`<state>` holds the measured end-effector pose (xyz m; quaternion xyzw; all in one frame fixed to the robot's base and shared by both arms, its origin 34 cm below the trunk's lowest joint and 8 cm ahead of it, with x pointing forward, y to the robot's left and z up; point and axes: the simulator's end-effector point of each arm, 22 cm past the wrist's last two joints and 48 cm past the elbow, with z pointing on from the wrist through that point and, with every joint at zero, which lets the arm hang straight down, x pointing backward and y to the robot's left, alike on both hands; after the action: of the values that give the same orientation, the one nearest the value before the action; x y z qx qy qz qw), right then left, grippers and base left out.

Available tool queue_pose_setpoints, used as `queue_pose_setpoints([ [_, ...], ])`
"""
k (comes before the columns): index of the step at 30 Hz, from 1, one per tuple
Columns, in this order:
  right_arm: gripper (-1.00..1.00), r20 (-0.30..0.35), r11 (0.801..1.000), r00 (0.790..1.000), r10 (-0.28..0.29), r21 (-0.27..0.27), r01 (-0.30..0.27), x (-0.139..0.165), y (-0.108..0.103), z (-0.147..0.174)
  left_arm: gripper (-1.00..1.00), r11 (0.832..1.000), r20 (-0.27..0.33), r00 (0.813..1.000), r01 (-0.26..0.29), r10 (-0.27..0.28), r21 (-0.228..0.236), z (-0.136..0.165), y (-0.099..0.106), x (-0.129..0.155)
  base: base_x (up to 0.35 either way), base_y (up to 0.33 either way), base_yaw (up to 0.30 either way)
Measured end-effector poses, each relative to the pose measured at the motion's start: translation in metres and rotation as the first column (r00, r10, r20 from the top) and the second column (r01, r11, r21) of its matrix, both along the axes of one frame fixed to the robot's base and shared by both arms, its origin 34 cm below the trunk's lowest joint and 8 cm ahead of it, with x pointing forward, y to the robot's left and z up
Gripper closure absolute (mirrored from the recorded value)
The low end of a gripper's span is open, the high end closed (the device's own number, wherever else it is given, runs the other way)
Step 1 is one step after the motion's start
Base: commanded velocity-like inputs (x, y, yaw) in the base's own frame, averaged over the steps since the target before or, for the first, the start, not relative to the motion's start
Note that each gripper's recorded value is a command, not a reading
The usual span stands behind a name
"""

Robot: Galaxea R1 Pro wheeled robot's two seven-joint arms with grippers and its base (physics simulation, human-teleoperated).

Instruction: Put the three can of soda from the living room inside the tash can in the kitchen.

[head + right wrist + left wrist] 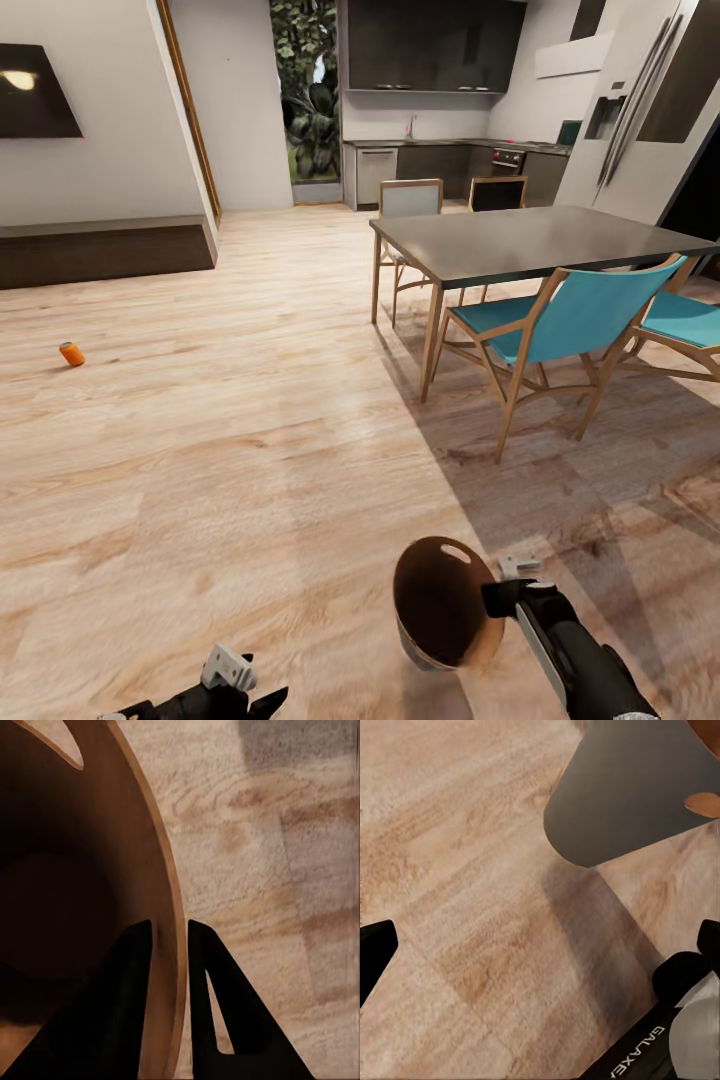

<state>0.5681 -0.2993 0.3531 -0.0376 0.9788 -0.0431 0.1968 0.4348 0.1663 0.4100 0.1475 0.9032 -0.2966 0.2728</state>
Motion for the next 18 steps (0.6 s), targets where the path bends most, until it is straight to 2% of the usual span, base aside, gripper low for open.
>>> queue_pose_setpoints([
  [5, 1.00, -0.054, 1.000, 0.999, -0.009, -0.007, 0.008, 0.001, 0.000, 0.016, -1.00, 1.000, 0.006, 1.000, -0.005, 0.005, 0.002, 0.002, 0.002, 0.003, 0.000, 0.000, 0.000],
  [9, 1.00, -0.071, 1.000, 0.997, -0.014, -0.006, 0.013, 0.005, 0.001, 0.030, -1.00, 1.000, 0.006, 1.000, -0.017, 0.017, 0.007, 0.002, 0.007, 0.005, 0.000, 0.000, 0.000],
  [18, 1.00, -0.086, 1.000, 0.996, -0.016, -0.013, 0.015, 0.003, -0.001, 0.033, -1.00, 1.000, 0.001, 1.000, -0.027, 0.027, 0.012, 0.000, 0.012, 0.005, 0.000, 0.000, 0.000],
])
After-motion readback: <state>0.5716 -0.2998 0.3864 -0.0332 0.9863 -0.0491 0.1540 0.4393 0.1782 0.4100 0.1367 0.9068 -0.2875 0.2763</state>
